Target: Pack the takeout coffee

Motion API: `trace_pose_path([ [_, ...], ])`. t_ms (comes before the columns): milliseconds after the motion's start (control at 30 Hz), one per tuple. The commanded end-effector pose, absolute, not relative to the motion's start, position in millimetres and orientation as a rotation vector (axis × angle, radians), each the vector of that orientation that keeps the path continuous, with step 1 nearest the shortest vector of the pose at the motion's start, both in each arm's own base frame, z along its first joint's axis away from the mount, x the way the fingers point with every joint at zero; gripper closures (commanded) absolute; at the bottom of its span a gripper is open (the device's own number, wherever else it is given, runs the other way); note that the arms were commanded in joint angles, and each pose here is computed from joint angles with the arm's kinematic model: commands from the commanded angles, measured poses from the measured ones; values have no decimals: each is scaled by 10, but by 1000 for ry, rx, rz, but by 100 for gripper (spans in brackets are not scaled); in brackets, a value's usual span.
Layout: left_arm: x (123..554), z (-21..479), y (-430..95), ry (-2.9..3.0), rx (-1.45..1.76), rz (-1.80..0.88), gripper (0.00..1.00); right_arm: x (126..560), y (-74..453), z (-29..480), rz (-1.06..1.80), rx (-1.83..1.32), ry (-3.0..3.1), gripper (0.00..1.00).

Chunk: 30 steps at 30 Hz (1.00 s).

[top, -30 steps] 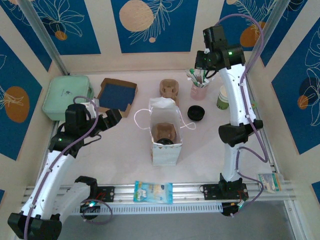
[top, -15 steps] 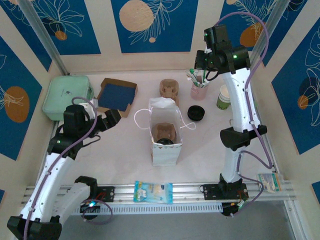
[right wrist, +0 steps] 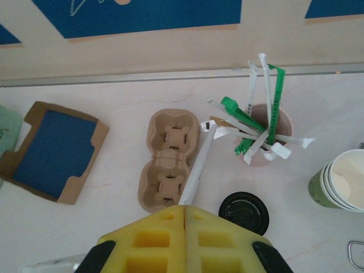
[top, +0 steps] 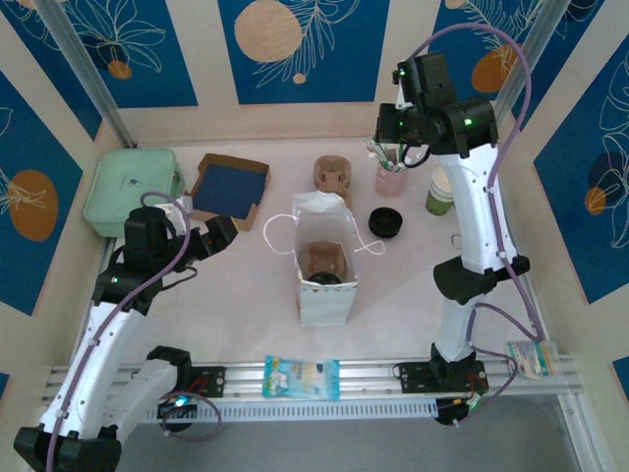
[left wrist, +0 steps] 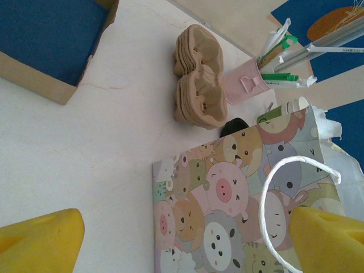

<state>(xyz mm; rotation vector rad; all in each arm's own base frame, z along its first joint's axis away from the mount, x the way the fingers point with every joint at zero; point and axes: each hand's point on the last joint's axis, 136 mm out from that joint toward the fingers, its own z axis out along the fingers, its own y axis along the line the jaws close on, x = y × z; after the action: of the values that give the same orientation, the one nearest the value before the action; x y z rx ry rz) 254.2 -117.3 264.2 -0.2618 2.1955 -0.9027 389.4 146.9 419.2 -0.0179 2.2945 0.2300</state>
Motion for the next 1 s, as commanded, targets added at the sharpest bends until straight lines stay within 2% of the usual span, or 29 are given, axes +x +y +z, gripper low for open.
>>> trace_pose_path([
  [0, 2532, 2767, -1145, 2158, -259, -904, 7, 3679, 1566, 4404, 326, -77, 2254, 100],
  [333, 2519, 2769, -1162, 2154, -259, -922, 8, 3439, 1737, 4503, 383, -151, 2241, 100],
  [967, 2493, 2768, -1161, 2149, -257, -927, 8, 2878, 1958, 4799, 679, -288, 2182, 100],
])
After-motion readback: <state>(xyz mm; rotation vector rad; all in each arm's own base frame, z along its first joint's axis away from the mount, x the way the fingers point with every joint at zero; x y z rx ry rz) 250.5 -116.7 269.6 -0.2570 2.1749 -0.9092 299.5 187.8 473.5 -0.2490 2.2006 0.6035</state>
